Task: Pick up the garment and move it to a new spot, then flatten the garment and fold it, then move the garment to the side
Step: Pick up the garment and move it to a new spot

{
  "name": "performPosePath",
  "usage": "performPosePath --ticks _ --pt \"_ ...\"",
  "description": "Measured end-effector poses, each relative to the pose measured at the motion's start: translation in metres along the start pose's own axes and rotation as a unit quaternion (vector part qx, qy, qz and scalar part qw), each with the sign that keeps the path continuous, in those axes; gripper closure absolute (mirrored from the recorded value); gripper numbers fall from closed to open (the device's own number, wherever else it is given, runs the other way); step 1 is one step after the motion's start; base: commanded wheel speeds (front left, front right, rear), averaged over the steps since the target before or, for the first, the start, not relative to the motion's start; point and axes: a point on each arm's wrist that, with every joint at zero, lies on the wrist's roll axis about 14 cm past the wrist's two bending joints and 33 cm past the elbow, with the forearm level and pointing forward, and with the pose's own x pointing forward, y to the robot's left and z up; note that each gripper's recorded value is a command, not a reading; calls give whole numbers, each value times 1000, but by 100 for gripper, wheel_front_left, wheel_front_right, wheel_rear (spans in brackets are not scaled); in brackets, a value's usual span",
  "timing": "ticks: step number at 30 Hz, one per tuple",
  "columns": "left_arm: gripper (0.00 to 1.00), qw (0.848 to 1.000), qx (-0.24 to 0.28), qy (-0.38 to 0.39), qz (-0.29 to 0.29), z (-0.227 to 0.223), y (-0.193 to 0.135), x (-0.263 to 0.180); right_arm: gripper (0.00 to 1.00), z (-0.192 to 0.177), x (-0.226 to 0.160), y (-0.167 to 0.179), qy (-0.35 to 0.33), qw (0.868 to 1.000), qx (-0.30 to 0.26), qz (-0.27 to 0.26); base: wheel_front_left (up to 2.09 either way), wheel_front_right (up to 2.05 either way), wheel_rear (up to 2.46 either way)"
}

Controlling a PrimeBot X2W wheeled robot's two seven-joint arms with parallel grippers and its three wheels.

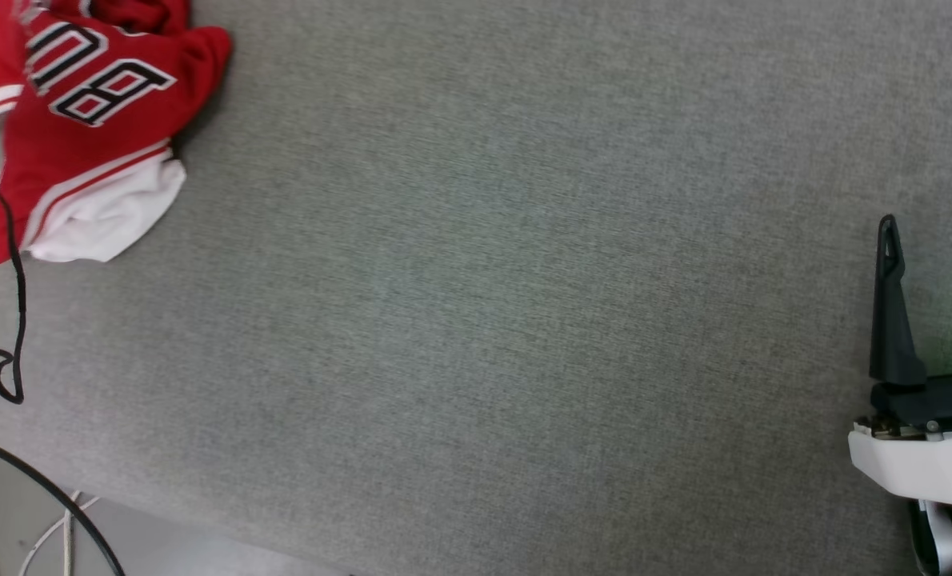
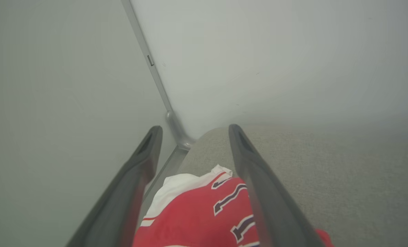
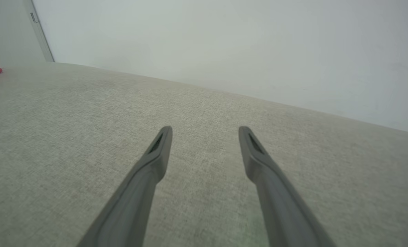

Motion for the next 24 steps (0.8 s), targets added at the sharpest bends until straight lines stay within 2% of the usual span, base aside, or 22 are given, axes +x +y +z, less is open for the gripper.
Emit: performPosePath --ticks 3,6,10,17,20,22,23,24 --pt "0 995 -18 95 -37 -32 -21 10 0 -4 1 -6 0 1000 -4 -5 0 0 0" --pt "0 980 -28 185 -70 -62 -37 11 0 -7 1 -10 0 1000 -8 -9 0 0 0" --pt "0 949 -36 295 -100 -100 -51 1 0 -11 3 -15 -3 1000 -12 -13 0 0 0" --pt "0 875 -41 463 -138 -162 -69 -37 0 -20 2 -22 3 1000 -19 -19 0 0 0" --pt "0 858 -45 492 -139 -174 -70 -45 0 -23 1 -23 5 1000 -20 -20 0 0 0" --pt "0 854 -49 499 -140 -178 -72 -46 0 -23 1 -25 6 1000 -20 -22 0 0 0" --pt "10 853 -49 501 -140 -179 -72 -46 0 -23 1 -25 6 1000 -21 -22 0 0 0" --pt "77 853 -51 500 -141 -179 -72 -46 0 -22 1 -25 6 1000 -21 -22 0 0 0"
